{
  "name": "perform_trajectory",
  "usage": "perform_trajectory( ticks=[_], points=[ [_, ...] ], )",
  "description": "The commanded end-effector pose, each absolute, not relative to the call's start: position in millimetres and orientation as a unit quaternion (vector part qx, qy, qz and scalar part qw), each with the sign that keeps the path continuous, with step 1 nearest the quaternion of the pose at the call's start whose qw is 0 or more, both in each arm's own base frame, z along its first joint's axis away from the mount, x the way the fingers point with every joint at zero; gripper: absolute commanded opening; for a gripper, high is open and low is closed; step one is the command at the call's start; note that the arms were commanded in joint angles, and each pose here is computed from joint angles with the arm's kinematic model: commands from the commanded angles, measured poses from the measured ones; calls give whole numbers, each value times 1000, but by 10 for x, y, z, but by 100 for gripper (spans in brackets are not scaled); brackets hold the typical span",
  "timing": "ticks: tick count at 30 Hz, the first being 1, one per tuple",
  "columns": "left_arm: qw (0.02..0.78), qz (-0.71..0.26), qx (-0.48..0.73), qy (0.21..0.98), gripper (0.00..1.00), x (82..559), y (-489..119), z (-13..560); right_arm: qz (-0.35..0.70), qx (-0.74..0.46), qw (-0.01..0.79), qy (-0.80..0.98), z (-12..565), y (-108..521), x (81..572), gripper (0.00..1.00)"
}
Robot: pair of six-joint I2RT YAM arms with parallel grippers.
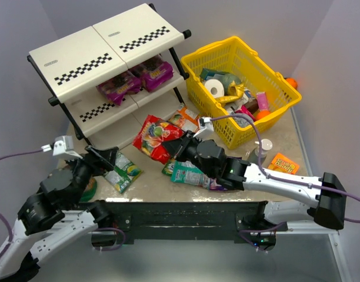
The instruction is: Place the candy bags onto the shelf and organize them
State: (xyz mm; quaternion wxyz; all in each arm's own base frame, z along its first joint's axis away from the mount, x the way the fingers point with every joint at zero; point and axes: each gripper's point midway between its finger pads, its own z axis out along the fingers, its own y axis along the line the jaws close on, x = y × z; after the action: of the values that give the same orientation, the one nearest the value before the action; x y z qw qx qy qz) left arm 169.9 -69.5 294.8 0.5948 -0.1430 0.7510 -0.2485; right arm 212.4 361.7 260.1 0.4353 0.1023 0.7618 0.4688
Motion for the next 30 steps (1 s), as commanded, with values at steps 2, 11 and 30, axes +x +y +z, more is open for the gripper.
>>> perform_trajectory(
  ticks=[2, 11, 30],
  points=[
    [664, -208, -169, 698, 81, 1599, -185, 3459, 573, 68, 486, 656, 3879, 3825, 2119, 0],
    [682, -83, -260, 678, 80, 1566, 417, 3921, 628, 9, 479, 613, 4385, 4623, 2213, 0],
    [720, -94, -278, 628, 80, 1472, 644, 4181, 660, 19, 533, 530, 5016, 5206, 2556, 0]
  ],
)
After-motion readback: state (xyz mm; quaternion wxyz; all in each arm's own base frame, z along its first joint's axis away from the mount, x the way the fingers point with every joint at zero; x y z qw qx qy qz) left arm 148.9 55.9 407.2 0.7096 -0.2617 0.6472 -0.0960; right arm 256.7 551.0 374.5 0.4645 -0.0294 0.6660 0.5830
